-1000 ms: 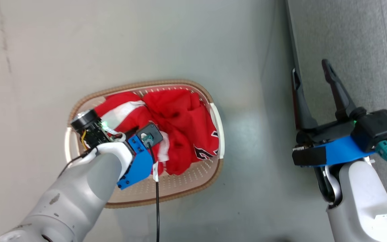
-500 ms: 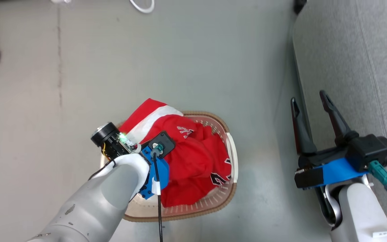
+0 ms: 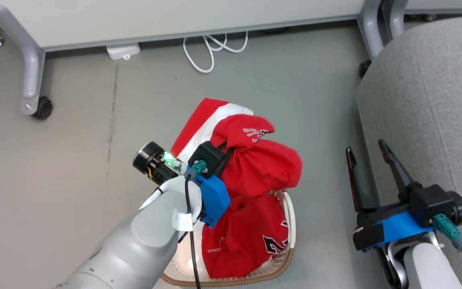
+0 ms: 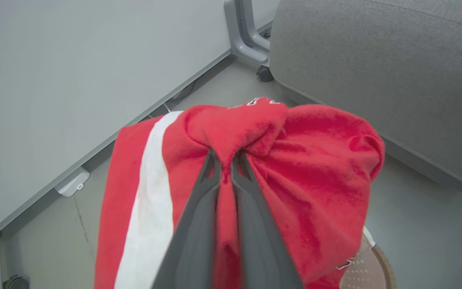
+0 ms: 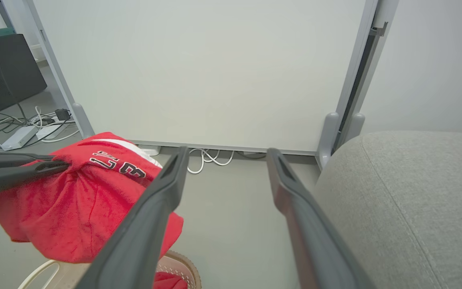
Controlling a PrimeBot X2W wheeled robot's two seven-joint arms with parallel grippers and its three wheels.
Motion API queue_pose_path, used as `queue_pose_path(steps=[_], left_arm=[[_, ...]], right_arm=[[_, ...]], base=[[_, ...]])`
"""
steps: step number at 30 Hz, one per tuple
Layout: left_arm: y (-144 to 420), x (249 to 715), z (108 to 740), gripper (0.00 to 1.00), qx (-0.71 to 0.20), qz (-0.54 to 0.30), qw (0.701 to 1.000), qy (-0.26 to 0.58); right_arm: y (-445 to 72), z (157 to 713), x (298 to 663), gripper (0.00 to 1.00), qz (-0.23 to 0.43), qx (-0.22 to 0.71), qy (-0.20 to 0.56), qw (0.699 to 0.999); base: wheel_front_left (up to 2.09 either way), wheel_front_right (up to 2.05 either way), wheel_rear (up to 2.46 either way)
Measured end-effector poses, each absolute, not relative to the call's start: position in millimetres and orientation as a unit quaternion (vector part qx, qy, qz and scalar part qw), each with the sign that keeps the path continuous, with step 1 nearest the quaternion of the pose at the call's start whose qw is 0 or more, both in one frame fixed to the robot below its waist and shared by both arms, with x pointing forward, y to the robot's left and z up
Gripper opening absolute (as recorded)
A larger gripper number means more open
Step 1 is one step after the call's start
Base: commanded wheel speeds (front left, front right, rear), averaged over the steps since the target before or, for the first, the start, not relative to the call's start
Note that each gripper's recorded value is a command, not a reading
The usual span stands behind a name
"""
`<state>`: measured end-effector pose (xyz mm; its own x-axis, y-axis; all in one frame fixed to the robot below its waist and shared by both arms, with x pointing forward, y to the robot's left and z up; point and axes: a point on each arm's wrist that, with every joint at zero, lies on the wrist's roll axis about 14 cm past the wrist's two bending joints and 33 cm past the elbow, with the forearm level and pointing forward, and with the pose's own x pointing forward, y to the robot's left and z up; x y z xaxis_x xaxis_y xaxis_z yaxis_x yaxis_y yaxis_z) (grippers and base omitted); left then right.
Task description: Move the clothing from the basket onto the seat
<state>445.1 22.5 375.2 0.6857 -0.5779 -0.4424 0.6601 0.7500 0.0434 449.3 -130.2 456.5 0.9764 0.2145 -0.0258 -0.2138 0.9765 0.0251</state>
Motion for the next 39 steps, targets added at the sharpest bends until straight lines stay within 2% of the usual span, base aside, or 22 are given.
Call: queue_pose_path(steps=[12,25,39], left_arm=[[24.4,445.1,460.7,0.00,0.046,-0.299,0.949,0.090],[33.3,424.7,506.1,0.00,0.028,-0.276,0.960,0.025],[38.5,415.7,522.1,0.00,0.030,-0.274,0.961,0.002]], right_arm=[[-126.2,479.1,421.1,1.00,0.114,0.009,-0.005,0.993],[-127.6,488.9,393.3,1.00,0.112,0.010,-0.013,0.994],[-110.9,488.0,381.8,1.00,0.136,0.020,-0.009,0.990]], base=[[0.00,0.00,0.00],[0.00,0.00,0.00],[0.00,0.00,0.00]])
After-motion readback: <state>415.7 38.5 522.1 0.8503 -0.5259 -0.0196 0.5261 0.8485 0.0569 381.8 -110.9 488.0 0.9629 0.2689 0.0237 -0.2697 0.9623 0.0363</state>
